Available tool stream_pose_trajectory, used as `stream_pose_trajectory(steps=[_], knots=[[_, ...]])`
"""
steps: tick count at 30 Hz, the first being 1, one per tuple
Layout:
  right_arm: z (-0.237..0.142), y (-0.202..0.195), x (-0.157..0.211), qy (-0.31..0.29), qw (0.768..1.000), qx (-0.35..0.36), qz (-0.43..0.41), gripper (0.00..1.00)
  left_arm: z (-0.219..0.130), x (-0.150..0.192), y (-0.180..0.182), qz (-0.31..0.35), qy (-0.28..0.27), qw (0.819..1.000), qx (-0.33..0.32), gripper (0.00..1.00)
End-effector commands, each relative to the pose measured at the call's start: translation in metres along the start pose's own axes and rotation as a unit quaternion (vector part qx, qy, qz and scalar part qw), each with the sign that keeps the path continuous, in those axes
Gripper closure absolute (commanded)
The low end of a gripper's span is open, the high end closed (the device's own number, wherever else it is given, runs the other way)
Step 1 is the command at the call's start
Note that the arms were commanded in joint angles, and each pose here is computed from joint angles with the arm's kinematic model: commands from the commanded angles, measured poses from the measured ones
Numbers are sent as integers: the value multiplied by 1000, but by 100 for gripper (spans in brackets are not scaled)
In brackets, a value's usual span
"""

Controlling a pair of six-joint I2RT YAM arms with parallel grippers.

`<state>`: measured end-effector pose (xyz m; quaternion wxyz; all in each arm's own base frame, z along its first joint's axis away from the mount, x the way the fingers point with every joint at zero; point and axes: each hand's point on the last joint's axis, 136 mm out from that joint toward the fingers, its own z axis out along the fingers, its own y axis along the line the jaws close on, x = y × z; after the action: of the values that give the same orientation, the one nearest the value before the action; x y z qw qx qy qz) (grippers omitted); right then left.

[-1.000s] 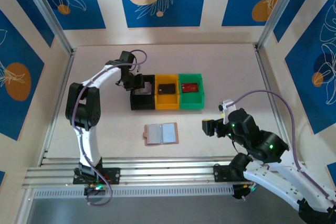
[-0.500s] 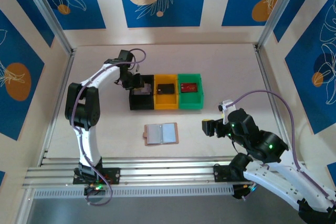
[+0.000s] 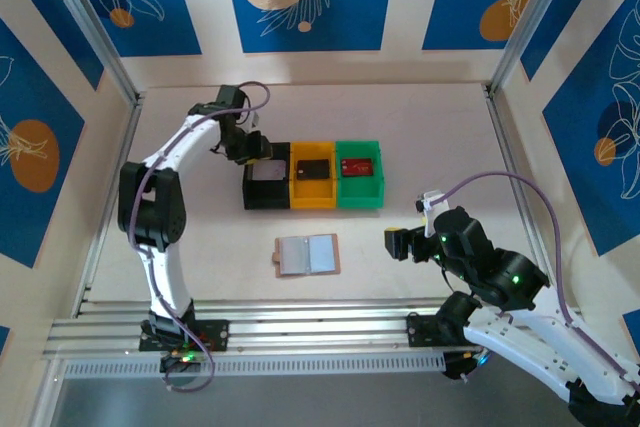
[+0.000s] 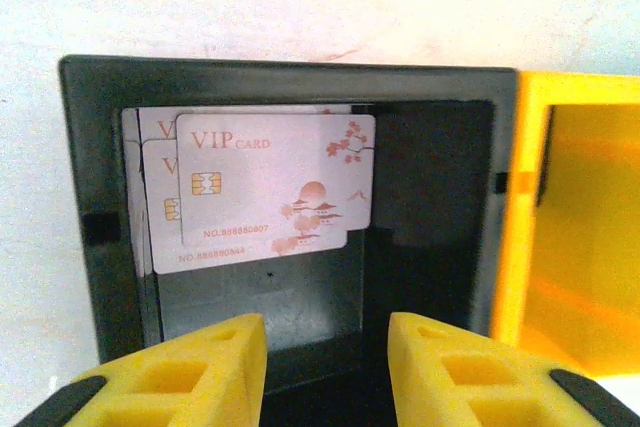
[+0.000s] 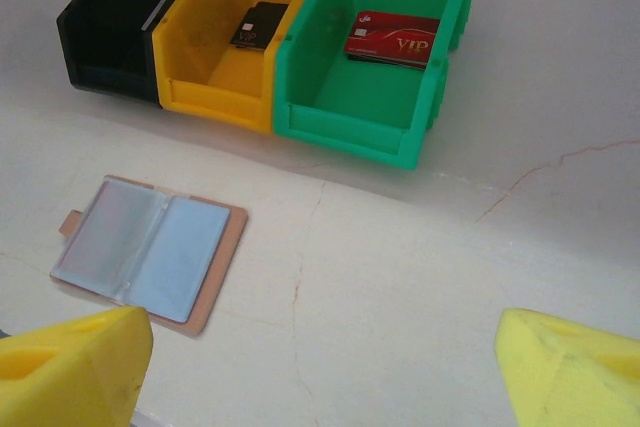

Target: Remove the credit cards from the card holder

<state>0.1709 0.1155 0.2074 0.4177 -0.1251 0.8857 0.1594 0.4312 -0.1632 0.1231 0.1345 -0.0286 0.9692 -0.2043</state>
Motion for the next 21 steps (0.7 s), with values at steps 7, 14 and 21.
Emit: stream_pose_trajectory(steps=[7, 14, 21], knots=[[0, 7, -1, -6, 1000, -22, -7, 12, -99, 59, -17, -52, -86, 995, 16, 54], [9, 14, -2, 53, 998, -9, -13, 15, -130, 151, 9, -64, -121, 990, 34, 34], [32, 40, -8, 96, 994, 45, -6, 12, -167, 188, 44, 20, -138, 989, -55, 14]])
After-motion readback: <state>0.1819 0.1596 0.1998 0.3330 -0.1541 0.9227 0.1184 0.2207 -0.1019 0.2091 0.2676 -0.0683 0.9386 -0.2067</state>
